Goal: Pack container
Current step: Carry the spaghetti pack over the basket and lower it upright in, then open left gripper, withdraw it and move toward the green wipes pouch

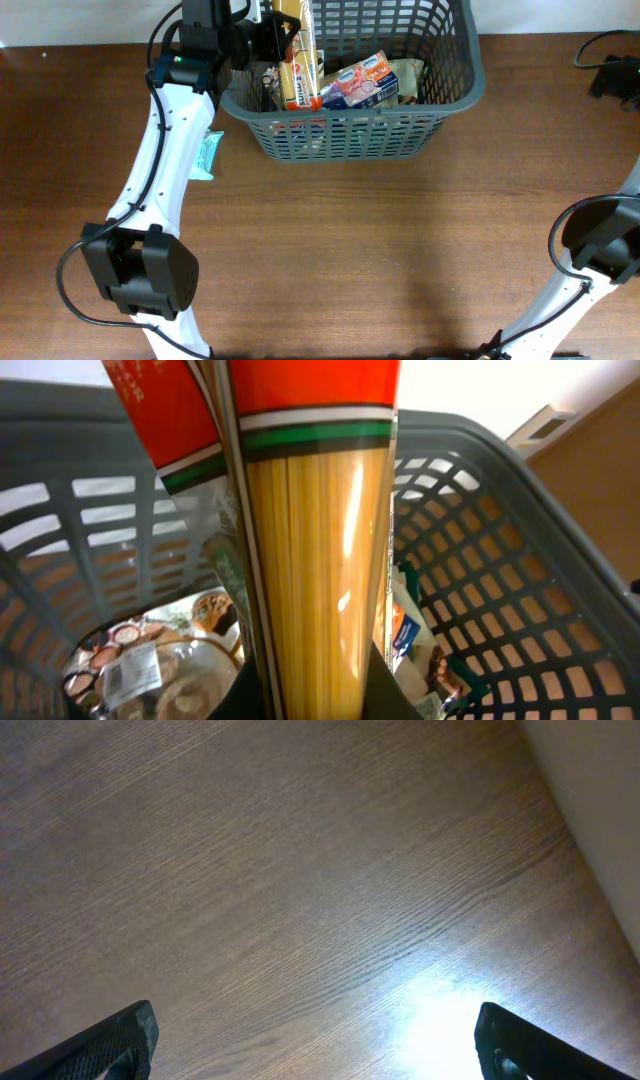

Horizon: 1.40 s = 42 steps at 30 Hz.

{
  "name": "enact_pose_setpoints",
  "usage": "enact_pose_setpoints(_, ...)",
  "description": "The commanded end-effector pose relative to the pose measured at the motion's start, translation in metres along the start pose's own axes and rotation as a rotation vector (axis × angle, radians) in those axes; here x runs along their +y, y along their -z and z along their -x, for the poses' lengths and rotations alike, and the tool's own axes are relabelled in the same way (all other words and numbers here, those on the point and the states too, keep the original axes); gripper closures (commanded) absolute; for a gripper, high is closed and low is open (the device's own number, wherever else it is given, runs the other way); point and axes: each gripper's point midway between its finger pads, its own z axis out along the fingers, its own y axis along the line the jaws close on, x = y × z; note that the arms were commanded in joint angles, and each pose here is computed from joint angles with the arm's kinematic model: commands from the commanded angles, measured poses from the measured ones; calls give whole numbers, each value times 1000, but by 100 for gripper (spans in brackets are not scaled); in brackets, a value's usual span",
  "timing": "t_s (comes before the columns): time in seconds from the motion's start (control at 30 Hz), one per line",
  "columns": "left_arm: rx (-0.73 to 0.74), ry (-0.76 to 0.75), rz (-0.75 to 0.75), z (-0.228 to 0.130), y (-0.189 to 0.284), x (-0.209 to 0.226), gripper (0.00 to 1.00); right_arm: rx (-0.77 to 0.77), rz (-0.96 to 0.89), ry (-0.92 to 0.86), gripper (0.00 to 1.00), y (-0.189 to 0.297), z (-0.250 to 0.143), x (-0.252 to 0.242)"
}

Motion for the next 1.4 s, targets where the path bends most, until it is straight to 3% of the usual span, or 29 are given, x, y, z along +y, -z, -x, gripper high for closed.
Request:
enact_pose_setpoints(0.0, -53, -55, -33, 22, 17, -18, 98, -5, 2, -13, 1, 1, 1, 0)
enact_pose_setpoints(0.7, -25, -44, -33, 15, 17, -17, 94, -5, 2, -13, 1, 1, 1, 0)
enact_pose_setpoints(0.83, -26, -44, -29, 15, 17, -16, 82, -5, 2, -13, 1, 1, 1, 0)
enact_pose_setpoints(0.9, -28, -44, -22, 16, 17, -15, 68, -5, 2, -13, 1, 1, 1, 0)
enact_pose_setpoints(1.0, -30, -44, -15, 16, 17, -14, 56, -5, 2, -13, 1, 1, 1, 0)
enact_pose_setpoints(1.2, -33, -44, -7, 17, 17, -13, 55, -5, 2, -13, 1, 1, 1, 0)
enact_pose_setpoints(1.37, -76, -62, -17, 29, 19, -17, 47, -5, 2, -13, 1, 1, 1, 0)
